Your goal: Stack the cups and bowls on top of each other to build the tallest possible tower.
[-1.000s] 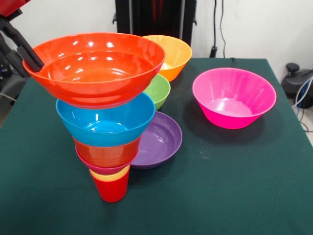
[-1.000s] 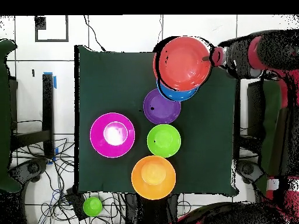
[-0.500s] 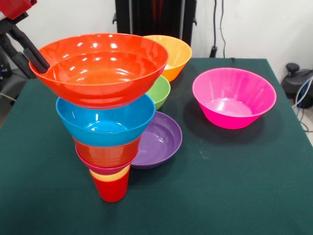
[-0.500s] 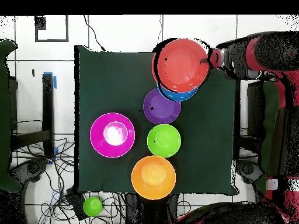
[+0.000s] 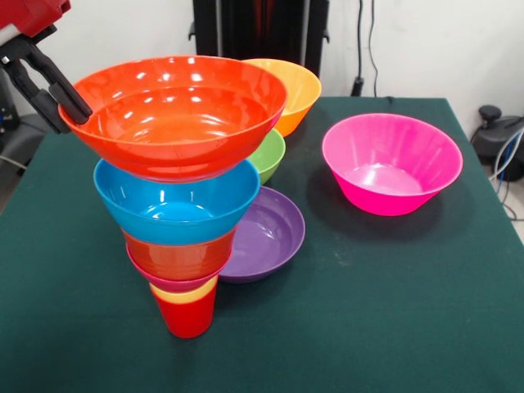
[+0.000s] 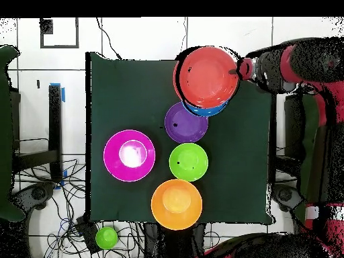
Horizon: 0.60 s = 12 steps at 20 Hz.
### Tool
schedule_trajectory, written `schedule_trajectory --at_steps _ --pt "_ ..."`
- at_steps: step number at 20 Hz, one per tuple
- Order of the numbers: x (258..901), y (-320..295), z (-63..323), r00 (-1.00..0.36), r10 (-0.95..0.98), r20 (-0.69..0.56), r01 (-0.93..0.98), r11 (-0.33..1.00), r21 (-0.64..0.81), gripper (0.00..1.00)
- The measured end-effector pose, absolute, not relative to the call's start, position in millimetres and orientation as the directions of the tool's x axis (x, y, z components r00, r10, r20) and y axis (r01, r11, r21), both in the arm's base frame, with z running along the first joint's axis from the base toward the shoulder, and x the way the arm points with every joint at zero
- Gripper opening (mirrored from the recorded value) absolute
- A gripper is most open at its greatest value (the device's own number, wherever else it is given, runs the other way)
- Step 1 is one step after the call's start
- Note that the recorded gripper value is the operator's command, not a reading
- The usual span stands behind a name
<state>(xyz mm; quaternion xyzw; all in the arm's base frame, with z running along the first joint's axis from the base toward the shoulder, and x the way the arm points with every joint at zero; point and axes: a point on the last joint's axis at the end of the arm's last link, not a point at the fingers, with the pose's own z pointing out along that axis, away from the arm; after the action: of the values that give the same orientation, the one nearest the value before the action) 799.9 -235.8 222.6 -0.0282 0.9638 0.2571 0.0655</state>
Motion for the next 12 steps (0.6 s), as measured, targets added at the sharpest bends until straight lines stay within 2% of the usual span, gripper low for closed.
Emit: schedule_trajectory --at_steps 12 --pt "799.3 -235.0 220.5 -0.99 -0.021 -0.138 -0.087 0.865 0.494 0.0"
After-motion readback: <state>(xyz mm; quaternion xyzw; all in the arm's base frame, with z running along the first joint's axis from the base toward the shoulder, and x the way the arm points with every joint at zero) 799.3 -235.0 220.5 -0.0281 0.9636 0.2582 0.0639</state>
